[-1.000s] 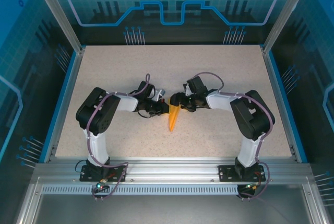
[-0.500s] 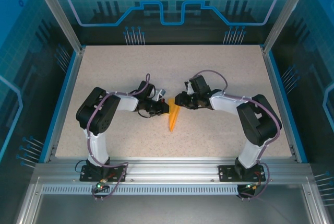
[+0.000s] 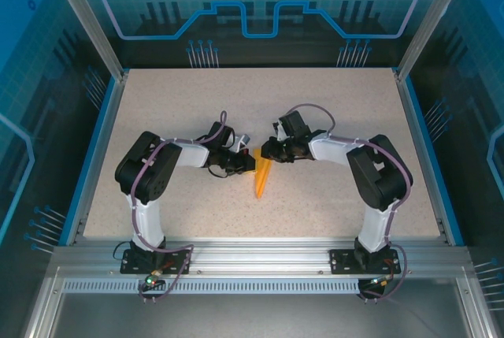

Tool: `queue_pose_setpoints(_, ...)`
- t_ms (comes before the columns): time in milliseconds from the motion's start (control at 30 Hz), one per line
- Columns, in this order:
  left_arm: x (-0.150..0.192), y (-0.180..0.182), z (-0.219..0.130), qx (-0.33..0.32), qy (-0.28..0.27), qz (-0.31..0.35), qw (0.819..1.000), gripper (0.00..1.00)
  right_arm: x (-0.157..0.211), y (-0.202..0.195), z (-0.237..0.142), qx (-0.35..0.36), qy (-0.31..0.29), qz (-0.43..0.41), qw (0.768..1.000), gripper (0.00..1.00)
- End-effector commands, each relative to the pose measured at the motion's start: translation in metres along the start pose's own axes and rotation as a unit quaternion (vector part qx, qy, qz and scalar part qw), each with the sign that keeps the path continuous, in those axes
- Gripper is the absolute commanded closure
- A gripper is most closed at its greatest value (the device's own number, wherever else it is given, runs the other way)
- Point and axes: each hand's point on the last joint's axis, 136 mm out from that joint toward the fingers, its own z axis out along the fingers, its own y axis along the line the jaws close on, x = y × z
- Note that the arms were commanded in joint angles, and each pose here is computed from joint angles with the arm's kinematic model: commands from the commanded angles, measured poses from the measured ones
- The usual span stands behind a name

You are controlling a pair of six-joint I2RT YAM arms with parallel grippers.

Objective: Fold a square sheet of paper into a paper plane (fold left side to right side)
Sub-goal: Fold the wing for the fifth time at the center of the table.

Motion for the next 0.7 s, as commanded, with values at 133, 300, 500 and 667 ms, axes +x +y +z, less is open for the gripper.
queue_pose_setpoints(133,0.012,0.013,0.012,-0.023,0.024,0.004,0.999,1.0,0.009,-0.008,0.01,0.021,0.026,-0.006,0.999,0.82)
queue_pose_setpoints(300,0.012,0.014,0.012,-0.024,0.024,0.004,0.999,1.0,0.013,-0.014,0.012,0.032,0.031,-0.004,0.999,0.82)
queue_pose_setpoints(500,0.014,0.014,0.012,-0.025,0.025,0.004,0.999,1.0,0.019,-0.023,0.016,0.046,0.043,0.005,0.998,0.82)
queue_pose_setpoints(667,0.014,0.013,0.012,-0.024,0.025,0.005,0.999,1.0,0.026,-0.034,0.016,0.068,0.053,0.017,0.996,0.83)
